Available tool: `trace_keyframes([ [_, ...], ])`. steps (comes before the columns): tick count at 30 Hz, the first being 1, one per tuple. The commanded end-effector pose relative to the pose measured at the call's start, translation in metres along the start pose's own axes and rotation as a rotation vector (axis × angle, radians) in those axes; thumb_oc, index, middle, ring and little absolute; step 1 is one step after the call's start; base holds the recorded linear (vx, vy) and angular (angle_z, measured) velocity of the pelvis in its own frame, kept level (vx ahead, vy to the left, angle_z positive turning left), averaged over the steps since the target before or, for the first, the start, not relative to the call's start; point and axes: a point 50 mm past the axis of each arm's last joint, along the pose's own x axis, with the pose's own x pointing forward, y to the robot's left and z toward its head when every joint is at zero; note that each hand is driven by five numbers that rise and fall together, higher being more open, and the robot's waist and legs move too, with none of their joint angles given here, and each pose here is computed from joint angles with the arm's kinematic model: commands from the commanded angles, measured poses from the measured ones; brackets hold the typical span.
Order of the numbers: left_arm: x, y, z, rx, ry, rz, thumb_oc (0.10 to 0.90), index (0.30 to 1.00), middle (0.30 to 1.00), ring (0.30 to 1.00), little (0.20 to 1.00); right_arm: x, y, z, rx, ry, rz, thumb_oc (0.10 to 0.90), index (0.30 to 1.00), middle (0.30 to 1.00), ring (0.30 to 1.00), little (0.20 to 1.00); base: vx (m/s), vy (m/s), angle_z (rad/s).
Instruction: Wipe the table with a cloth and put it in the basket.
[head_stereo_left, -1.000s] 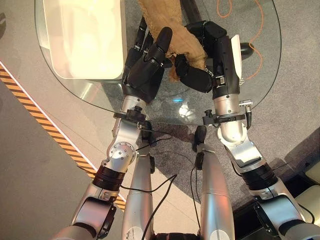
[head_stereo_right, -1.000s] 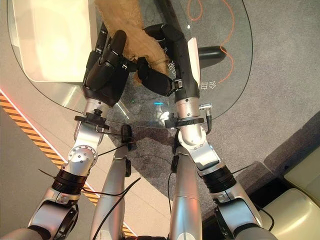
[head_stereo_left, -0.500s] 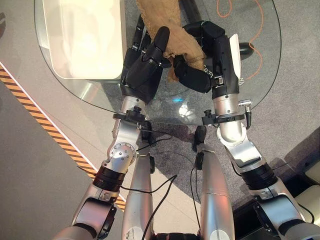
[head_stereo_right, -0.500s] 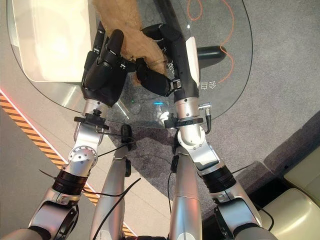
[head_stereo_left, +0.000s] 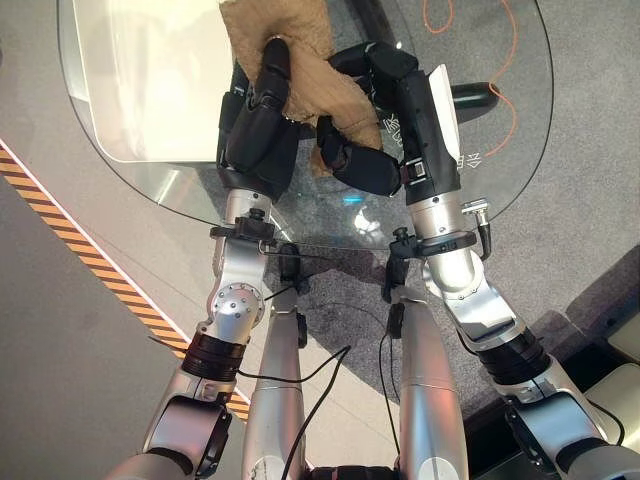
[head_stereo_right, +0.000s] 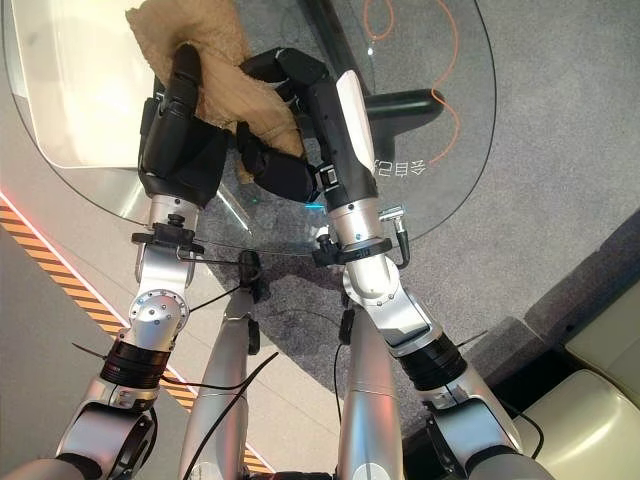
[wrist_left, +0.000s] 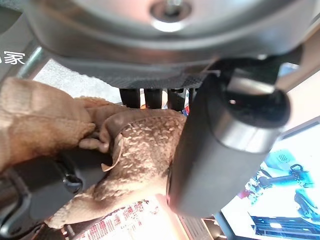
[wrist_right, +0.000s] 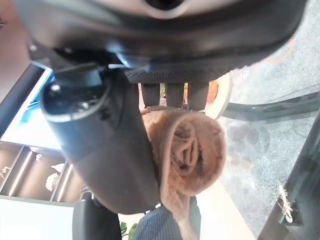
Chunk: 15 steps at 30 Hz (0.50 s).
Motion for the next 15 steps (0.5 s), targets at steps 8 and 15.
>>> trace_keyframes([
  [8, 0.0155, -0.0716, 0.0252, -0.003, -0.163, -0.419, 0.100, 0.300, 0.300, 0.300, 0.200, 0.0233, -0.0165, 0.0519, 0.044, -0.278, -0.083, 0.100, 0.300, 0.300, 0.300, 0.200, 0.00, 0.000, 0.00],
  [15, 0.0151, -0.0714, 0.0263, -0.007, -0.181, -0.412, 0.100, 0.300, 0.300, 0.300, 0.200, 0.0234, -0.0171, 0.0526, 0.054, -0.284, -0.100, 0.800, 0.900, 0.900, 0.900, 0.900, 0.00, 0.000, 0.00],
])
